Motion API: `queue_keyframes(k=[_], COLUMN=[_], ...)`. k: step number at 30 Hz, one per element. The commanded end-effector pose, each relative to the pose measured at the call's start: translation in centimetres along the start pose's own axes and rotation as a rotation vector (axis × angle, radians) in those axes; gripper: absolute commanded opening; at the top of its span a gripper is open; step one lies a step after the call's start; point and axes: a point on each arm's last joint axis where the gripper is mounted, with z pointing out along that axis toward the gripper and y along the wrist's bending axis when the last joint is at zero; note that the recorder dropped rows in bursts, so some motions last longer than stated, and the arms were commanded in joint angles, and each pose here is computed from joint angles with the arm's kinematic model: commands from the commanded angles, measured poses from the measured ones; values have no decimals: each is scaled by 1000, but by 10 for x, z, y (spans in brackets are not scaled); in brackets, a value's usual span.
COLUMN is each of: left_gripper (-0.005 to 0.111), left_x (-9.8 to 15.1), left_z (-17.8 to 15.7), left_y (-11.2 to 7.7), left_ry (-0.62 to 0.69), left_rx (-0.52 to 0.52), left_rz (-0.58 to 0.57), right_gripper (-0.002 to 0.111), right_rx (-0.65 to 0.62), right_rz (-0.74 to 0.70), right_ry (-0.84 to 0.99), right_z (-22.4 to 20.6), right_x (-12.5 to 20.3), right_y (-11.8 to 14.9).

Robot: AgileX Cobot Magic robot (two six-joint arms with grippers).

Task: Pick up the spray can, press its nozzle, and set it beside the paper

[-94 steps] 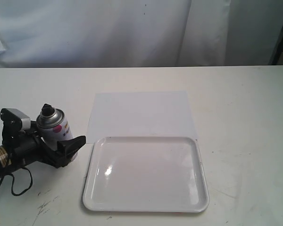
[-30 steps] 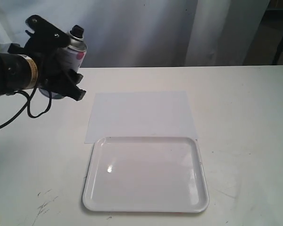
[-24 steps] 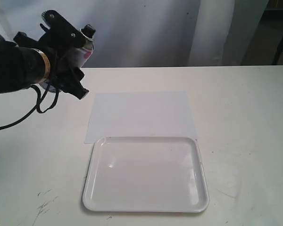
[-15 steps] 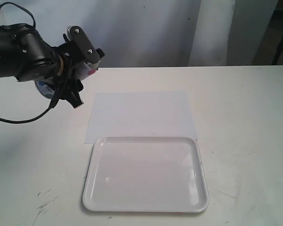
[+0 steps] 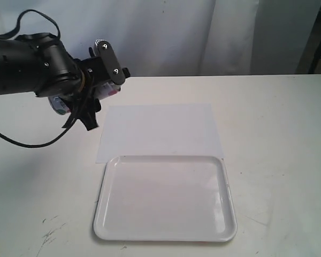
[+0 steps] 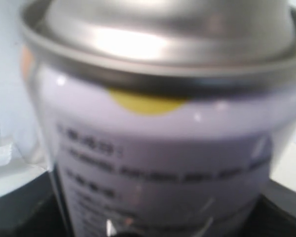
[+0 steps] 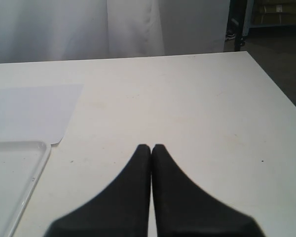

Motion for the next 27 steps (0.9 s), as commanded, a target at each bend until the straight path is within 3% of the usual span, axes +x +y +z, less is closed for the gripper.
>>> queue_keyframes(k=[1,6,13,16,20,23,27], left_gripper=[0,0,0,0,0,0,0], left_x=[-10,-11,-10,-10,-10,-11,-11], left_z=[2,8,16,19,21,21,22], left_y=[-7,-12,-18,-20,-22,-22,-21], left_ry=[-8,1,17,23,16,6,3], left_rx=[-19,-9,7,12,17,17,18], left_rz=[74,83,95,90,93,87,64], right_gripper=[0,0,0,0,0,0,0], right_rx=[3,-15,-101,-121,-133,-81,-35], right_rz=[-6,63,501,613,687,587,582], right_ry=[-2,-58,-229,-246,-253,-336,-455], right_z=[0,0,-3,-3,-3,-5,-10], right_x=[1,-4,-21,-23,-24,-29,-40], right_y=[0,1,4,4,3,-2,-9])
